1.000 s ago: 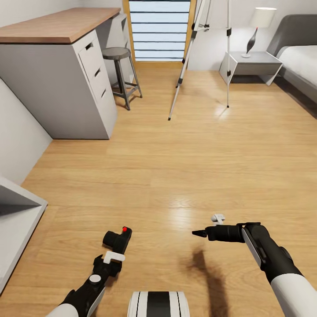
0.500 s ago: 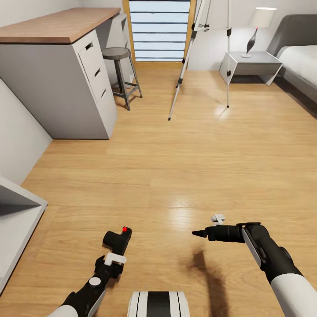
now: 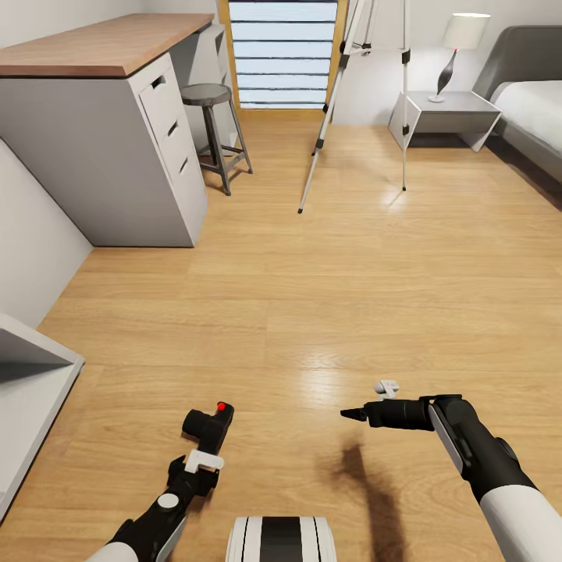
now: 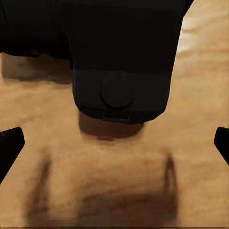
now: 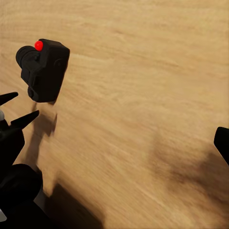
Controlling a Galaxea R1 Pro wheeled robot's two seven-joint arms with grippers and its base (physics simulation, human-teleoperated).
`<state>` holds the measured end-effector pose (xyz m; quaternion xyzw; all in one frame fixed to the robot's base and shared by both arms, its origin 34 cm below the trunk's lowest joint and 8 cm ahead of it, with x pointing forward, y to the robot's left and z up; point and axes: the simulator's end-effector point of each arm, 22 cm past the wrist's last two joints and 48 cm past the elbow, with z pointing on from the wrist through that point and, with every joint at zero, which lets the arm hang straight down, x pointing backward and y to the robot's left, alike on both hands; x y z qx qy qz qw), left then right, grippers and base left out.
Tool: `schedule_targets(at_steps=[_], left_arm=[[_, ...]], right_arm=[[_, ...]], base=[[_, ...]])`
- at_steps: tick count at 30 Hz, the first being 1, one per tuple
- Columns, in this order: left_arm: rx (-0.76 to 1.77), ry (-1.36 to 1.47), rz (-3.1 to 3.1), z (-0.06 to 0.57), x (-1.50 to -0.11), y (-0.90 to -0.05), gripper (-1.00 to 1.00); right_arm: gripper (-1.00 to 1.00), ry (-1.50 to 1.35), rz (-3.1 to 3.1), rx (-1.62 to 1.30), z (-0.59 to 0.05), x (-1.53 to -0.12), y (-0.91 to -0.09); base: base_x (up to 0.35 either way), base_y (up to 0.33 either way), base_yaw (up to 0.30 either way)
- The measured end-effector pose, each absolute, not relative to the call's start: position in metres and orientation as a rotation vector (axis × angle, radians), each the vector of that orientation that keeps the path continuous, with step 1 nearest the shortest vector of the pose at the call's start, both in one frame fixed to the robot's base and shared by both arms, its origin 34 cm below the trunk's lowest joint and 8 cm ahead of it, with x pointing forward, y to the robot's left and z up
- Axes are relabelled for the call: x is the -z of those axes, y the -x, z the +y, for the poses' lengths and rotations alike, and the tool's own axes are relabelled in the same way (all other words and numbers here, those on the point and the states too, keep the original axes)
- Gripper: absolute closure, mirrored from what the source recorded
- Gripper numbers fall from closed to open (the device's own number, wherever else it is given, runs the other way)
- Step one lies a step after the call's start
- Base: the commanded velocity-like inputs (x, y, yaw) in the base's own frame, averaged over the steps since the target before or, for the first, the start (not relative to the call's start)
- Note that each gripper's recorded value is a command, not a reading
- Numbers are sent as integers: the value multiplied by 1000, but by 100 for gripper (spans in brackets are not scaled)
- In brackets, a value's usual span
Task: Attach the digital camera to the camera tripod in the bedroom.
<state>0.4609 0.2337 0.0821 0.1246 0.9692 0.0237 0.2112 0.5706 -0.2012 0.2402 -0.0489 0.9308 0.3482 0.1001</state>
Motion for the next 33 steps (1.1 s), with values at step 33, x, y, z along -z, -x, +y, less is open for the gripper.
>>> schedule_targets(at_steps=[33], left_arm=[[-42,-345,2655,232,-80,-446,-100]], right_arm=[[-100,140,2757,-1025,-202,-238,-570]], base=[[0,0,0]])
